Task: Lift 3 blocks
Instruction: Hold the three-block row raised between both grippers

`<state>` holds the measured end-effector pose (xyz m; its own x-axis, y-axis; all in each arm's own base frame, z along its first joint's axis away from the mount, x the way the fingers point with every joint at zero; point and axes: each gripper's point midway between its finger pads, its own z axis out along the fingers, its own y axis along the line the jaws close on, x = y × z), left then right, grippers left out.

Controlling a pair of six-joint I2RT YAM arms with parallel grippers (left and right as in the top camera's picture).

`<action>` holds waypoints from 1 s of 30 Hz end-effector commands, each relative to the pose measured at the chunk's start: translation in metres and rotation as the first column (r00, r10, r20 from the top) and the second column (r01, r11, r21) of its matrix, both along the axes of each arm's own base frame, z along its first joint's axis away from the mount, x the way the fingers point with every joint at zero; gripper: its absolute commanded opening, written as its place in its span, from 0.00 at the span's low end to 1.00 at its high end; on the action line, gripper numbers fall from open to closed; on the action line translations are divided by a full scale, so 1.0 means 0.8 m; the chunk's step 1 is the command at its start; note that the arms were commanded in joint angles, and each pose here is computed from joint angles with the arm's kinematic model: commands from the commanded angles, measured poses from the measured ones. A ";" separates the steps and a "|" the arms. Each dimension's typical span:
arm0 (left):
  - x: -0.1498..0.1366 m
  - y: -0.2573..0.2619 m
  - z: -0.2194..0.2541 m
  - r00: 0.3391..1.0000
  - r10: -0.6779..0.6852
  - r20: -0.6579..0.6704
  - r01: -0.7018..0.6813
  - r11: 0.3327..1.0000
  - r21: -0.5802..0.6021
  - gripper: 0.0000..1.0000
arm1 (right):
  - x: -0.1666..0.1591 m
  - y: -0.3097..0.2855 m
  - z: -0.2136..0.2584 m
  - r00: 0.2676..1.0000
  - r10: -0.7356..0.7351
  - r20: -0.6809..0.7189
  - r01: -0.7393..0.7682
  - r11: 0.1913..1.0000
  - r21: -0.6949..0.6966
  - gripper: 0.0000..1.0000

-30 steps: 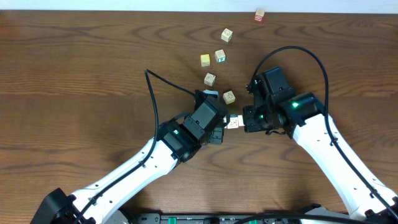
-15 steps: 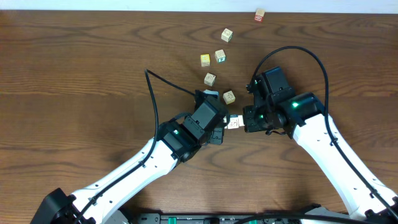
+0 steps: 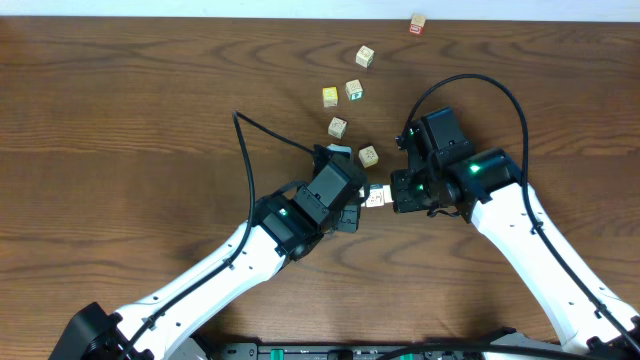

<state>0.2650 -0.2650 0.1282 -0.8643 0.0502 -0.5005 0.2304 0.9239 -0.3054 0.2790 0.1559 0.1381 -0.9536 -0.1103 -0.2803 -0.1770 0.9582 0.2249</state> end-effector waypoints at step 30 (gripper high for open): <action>-0.027 -0.076 0.076 0.980 -0.194 0.044 0.199 0.952 -0.234 0.07 | -0.044 0.086 0.030 0.975 0.217 -0.054 -0.192 0.937 0.291 0.01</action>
